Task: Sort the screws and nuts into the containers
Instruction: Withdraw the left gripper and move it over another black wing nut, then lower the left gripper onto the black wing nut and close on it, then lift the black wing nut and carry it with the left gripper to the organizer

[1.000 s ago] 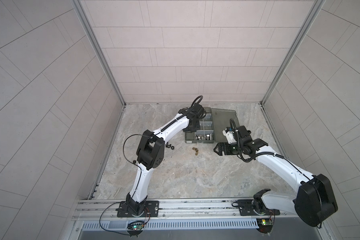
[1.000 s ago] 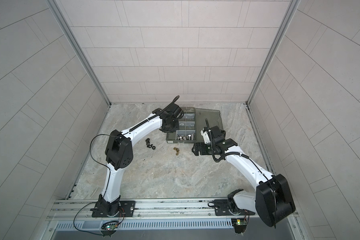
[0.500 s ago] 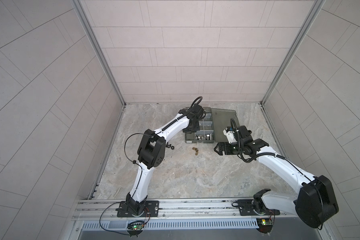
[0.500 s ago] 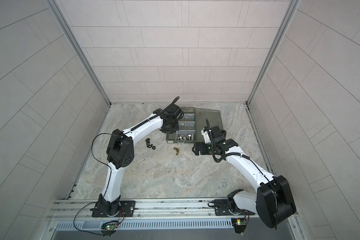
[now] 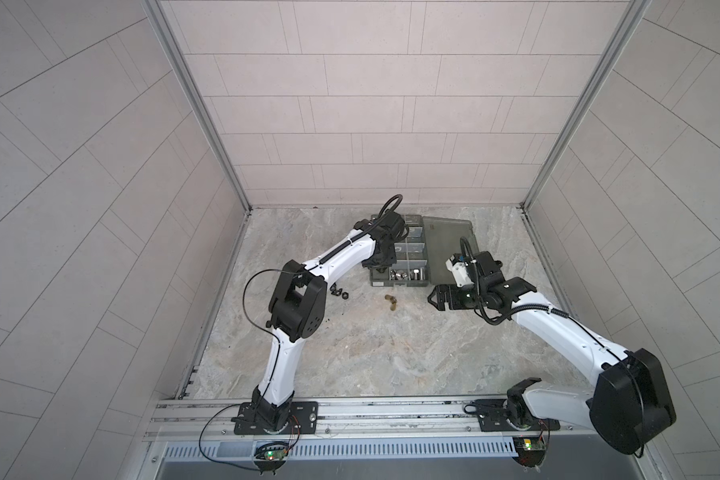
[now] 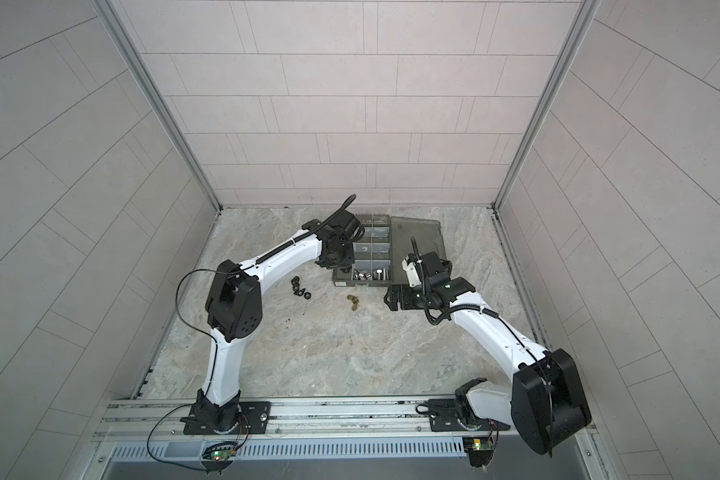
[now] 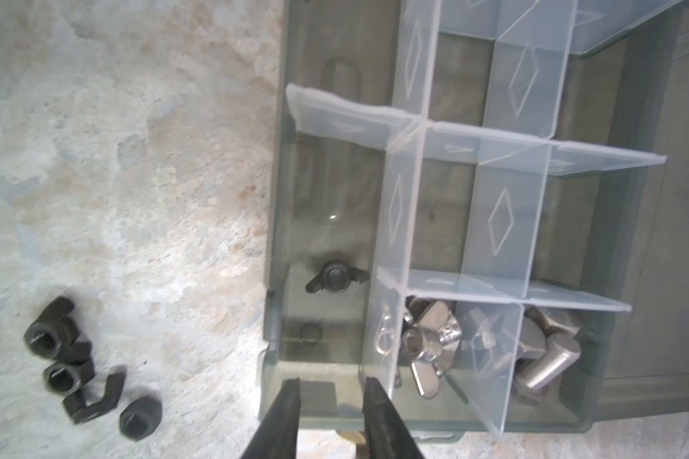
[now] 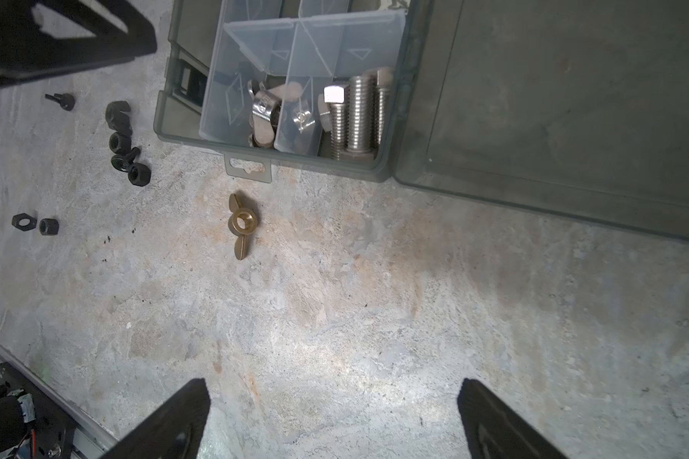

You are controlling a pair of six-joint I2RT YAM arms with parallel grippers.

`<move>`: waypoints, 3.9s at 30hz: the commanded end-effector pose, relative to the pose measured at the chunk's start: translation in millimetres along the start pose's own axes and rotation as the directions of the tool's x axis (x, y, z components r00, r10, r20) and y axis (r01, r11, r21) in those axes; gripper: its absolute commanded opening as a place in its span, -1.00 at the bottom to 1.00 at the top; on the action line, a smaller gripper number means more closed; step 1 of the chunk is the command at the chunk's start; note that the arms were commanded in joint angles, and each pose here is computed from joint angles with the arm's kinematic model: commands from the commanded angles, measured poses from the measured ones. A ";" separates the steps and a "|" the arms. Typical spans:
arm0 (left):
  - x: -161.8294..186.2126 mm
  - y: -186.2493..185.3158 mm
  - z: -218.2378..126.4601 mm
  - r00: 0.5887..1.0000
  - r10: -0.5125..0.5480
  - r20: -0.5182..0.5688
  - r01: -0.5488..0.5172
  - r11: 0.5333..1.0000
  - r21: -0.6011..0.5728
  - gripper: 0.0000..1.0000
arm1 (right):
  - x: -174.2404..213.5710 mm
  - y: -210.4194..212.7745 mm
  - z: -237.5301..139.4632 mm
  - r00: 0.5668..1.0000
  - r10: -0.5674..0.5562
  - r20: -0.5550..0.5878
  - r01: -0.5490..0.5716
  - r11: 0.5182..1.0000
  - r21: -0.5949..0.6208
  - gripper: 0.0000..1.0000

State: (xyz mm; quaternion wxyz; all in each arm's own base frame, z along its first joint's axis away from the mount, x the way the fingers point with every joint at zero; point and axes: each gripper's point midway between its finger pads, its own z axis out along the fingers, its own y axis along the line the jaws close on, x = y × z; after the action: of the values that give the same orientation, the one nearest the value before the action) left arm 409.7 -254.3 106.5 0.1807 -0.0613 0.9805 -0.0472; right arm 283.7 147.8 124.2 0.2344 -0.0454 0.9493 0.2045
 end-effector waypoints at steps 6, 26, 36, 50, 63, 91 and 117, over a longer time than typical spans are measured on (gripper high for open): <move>14.2 98.7 -21.3 0.984 -0.173 0.052 0.176 0.983 -0.055 -0.24 | -5.4 11.0 -12.5 0.999 -0.023 0.046 0.024 0.999 -0.029 0.99; 32.1 175.3 11.9 0.948 -0.317 0.002 0.315 0.942 -0.113 -0.21 | -5.2 32.1 -19.4 0.994 -0.088 0.059 0.089 0.996 -0.013 0.99; 27.4 256.2 21.3 0.866 -0.500 0.021 0.495 0.849 -0.184 -0.13 | -12.6 33.4 -4.7 0.993 -0.113 0.024 0.113 0.994 -0.006 0.99; 5.6 294.2 38.0 0.799 -0.597 0.065 0.596 0.774 -0.214 -0.11 | -10.3 31.3 12.7 0.995 -0.092 -0.043 0.092 0.996 -0.006 0.99; -18.3 291.8 39.0 0.787 -0.610 0.096 0.616 0.766 -0.183 0.10 | -11.7 27.1 15.5 0.995 -0.081 -0.051 0.081 0.997 0.002 0.99; -6.3 294.7 67.1 0.794 -0.607 0.017 0.592 0.768 -0.243 0.04 | -12.1 17.7 17.8 0.997 -0.055 -0.059 0.056 0.998 0.015 0.99; 18.1 272.6 55.7 0.821 -0.570 -0.030 0.553 0.807 -0.209 -0.51 | -11.2 18.6 6.0 0.998 -0.061 -0.030 0.061 0.998 0.011 0.99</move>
State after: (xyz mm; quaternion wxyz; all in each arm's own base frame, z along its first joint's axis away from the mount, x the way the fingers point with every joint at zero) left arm 401.9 21.7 17.9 0.1333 -0.3790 0.9157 -0.0034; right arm 296.7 171.1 125.2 0.2196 -0.0764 0.9533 0.1930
